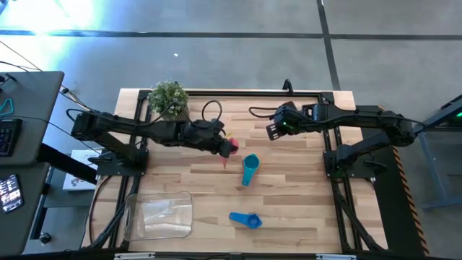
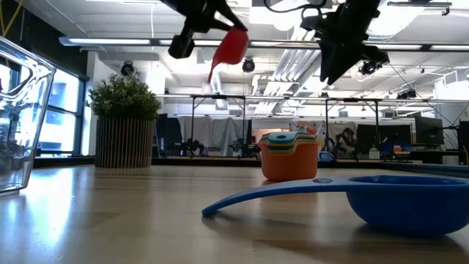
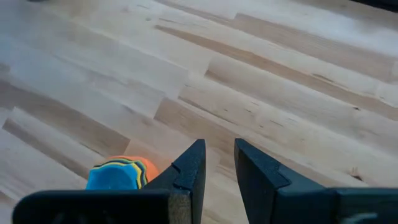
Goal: Nest measuring cups in basket
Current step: Stack the red measuring cup on top of the light blue measuring cup
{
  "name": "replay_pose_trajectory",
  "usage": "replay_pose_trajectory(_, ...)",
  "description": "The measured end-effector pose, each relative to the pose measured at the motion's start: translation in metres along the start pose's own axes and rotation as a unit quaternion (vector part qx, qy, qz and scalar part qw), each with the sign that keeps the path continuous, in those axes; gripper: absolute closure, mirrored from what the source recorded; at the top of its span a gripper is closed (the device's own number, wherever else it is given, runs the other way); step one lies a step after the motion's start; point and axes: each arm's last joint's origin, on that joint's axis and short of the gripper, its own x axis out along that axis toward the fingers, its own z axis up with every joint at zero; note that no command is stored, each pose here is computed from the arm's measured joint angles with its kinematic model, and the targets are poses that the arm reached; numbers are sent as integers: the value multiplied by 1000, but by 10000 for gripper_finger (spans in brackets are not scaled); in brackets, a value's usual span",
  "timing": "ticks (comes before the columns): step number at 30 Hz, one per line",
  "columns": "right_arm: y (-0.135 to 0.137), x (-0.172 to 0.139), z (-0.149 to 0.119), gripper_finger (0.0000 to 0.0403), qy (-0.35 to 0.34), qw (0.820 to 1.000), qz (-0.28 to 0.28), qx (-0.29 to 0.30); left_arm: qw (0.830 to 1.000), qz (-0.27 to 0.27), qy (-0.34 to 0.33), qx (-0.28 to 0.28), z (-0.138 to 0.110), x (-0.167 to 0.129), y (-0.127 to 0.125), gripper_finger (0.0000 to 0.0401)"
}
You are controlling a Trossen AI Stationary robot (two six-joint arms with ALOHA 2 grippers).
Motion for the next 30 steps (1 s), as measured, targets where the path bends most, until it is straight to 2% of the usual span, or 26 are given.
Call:
replay_pose_trajectory(7,-13,5,14,324,-8,1000,-25,5,999,-25,-17,12,6,-7,-20,397)
replay_pose_trajectory(14,-29,11,30,324,13,1000,-24,-2,999,13,-42,23,18,-13,-31,398)
replay_pose_trajectory(24,-50,15,45,324,25,999,-41,-19,998,42,-37,-14,25,25,-39,398)
replay_pose_trajectory(30,-61,16,49,324,34,997,-61,-38,993,112,-7,-46,23,49,-34,399)
